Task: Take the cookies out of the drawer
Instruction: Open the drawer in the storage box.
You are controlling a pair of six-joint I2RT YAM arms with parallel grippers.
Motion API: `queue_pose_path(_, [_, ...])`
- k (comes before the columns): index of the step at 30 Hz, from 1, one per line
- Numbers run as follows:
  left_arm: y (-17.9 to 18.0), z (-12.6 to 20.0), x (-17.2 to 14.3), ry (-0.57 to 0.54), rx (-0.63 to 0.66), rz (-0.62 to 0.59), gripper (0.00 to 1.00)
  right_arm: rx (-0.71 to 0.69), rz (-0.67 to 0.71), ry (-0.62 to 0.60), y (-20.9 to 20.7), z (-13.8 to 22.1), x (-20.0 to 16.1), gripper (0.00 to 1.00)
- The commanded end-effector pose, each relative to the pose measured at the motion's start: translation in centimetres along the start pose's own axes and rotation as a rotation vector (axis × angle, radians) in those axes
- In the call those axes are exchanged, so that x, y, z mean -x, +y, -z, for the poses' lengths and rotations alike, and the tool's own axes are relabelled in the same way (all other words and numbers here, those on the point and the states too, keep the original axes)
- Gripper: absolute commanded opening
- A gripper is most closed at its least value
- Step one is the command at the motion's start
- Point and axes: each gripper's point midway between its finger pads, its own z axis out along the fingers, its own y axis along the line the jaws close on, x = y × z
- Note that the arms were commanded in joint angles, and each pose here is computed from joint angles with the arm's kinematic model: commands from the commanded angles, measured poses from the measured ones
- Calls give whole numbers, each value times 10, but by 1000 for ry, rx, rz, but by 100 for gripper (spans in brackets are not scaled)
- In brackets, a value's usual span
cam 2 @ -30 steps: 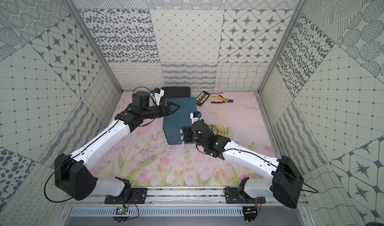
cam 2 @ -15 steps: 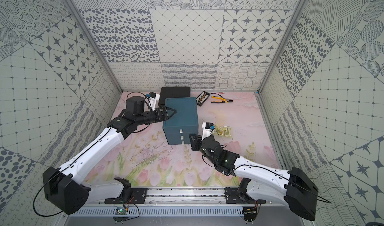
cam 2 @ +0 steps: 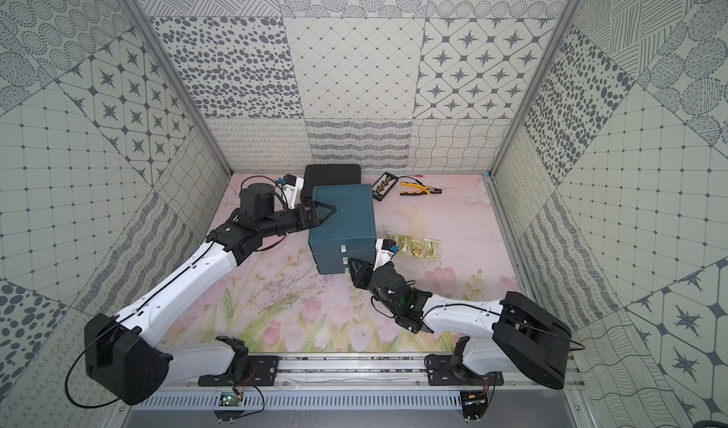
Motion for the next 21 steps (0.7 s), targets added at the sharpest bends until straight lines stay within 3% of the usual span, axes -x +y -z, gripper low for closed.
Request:
queue_pose_path(1, [19, -3, -24, 90, 56, 84, 99, 87, -55, -18, 21, -7, 3, 32])
queue_pose_path(21, [12, -4, -17, 86, 38, 55, 99, 94, -214, -56, -1, -40, -1, 36])
